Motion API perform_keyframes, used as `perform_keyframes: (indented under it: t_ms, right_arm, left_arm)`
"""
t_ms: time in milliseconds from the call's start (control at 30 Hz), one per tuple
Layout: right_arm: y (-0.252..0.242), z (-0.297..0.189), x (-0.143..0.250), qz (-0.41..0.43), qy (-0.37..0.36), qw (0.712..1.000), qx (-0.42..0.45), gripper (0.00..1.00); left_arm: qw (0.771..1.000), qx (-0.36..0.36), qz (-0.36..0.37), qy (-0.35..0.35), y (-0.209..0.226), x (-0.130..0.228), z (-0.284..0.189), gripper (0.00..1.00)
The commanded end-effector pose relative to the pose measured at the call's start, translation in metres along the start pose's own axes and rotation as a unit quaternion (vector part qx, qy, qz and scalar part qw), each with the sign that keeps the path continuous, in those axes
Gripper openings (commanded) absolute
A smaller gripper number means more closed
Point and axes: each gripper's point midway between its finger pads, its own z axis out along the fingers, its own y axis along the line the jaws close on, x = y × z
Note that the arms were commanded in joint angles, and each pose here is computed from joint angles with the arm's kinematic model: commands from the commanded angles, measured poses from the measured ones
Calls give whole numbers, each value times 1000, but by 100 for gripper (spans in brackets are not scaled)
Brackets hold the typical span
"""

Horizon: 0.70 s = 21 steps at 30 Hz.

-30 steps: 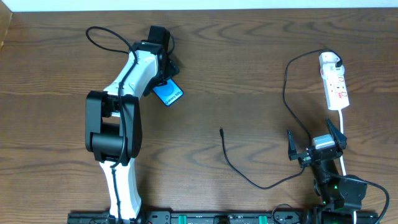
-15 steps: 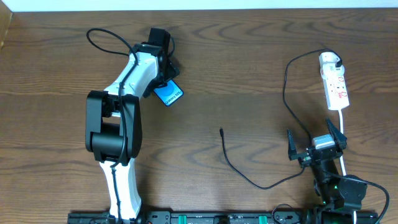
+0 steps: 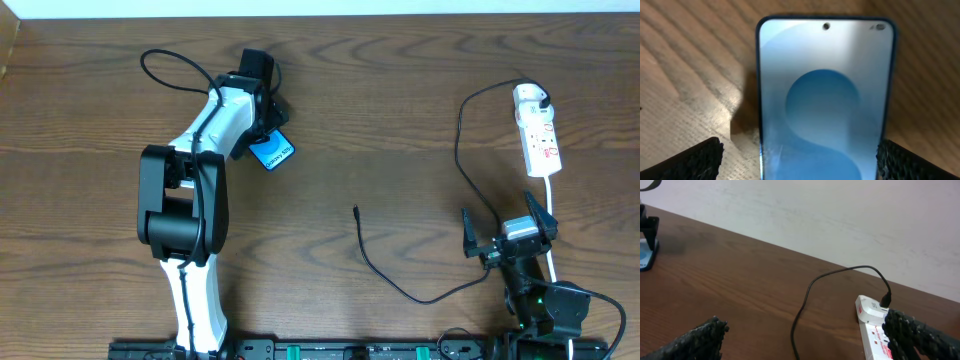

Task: Plug charger to phone and switch on socket
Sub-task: 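Close the left gripper on the phone's bottom end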

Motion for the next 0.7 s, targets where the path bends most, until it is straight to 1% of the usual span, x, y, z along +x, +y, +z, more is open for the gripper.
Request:
perform_keyframes:
  t_ms: [0,100,667]
  right_arm:
    - [1,0,1,-5,1,1000,-2,99]
    - [1,0,1,-5,1,1000,-2,99]
    - [1,0,1,-5,1,1000,-2,99]
  left_arm:
    - [1000,9,-10,8,-4,3,7,98]
    - [1000,20,-11,14,-9,5,7,98]
    - [1000,10,-9,22,-3,9,7,98]
